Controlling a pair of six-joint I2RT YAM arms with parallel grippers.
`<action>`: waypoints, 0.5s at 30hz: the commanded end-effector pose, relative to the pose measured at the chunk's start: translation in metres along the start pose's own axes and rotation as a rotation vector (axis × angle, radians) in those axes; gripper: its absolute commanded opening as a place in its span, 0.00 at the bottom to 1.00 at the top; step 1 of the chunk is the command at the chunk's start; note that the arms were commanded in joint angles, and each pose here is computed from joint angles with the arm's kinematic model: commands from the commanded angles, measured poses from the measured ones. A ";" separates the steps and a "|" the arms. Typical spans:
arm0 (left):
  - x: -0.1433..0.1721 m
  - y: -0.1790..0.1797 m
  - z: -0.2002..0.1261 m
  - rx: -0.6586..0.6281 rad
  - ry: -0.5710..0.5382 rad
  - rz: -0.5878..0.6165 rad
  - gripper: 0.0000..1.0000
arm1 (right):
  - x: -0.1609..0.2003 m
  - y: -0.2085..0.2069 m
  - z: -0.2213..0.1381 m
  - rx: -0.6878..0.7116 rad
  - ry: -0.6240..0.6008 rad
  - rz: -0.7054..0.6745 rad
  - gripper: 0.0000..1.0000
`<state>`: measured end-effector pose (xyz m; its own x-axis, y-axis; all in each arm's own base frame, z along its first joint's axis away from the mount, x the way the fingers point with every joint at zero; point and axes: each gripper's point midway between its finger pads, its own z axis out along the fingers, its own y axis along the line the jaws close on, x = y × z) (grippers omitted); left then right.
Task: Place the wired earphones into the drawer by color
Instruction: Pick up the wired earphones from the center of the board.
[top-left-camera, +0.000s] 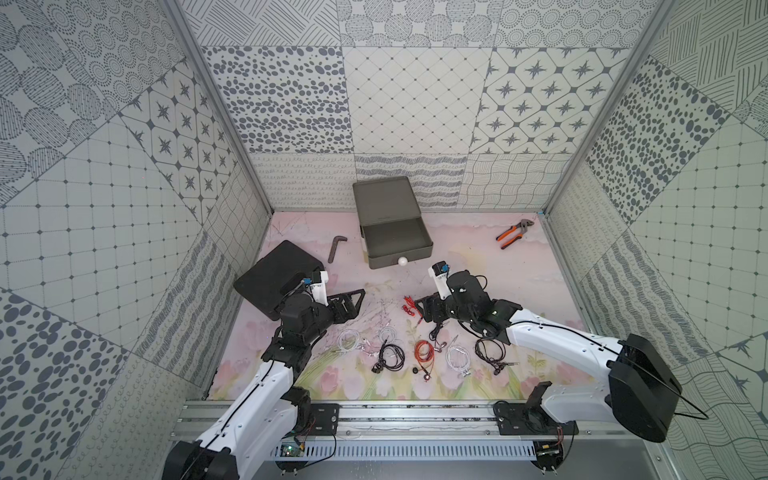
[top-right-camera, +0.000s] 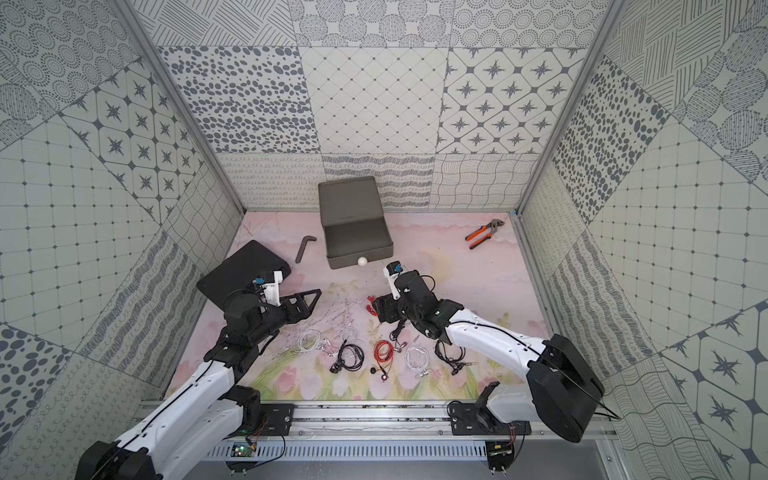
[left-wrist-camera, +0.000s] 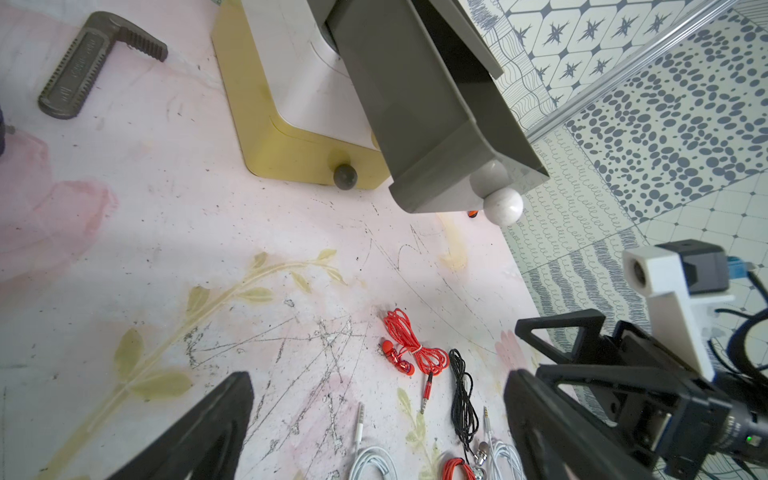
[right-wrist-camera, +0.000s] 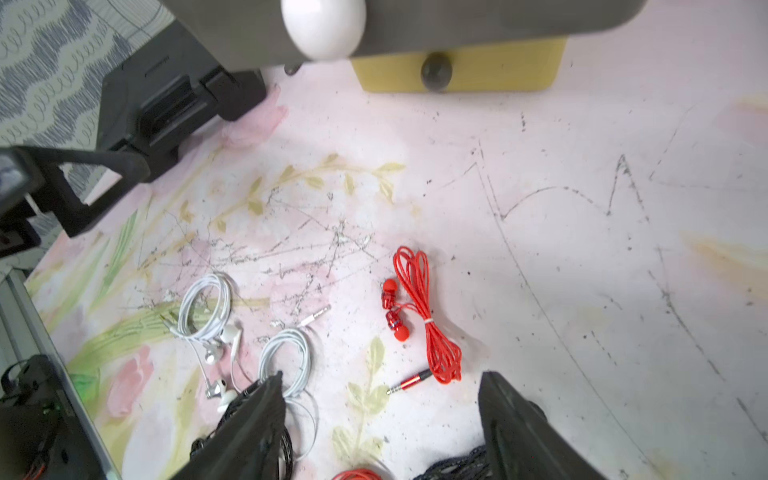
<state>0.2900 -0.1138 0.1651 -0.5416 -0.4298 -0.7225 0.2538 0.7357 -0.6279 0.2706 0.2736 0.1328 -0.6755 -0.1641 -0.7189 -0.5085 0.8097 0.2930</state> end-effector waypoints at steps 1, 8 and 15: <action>-0.009 -0.019 0.001 0.079 -0.028 0.084 0.99 | -0.006 0.003 0.007 -0.054 -0.052 -0.003 0.75; -0.007 -0.019 0.004 0.083 -0.017 0.095 0.99 | 0.014 -0.020 0.033 -0.053 -0.011 0.076 0.73; -0.006 -0.016 0.005 0.063 -0.013 0.096 0.99 | 0.028 -0.028 0.057 -0.039 0.031 0.098 0.68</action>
<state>0.2885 -0.1226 0.1603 -0.5587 -0.3865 -0.7338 0.2909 0.7372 -0.6098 0.2881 0.2695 0.0636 -0.7569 -0.1383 -0.6387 -0.4509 0.8180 0.3573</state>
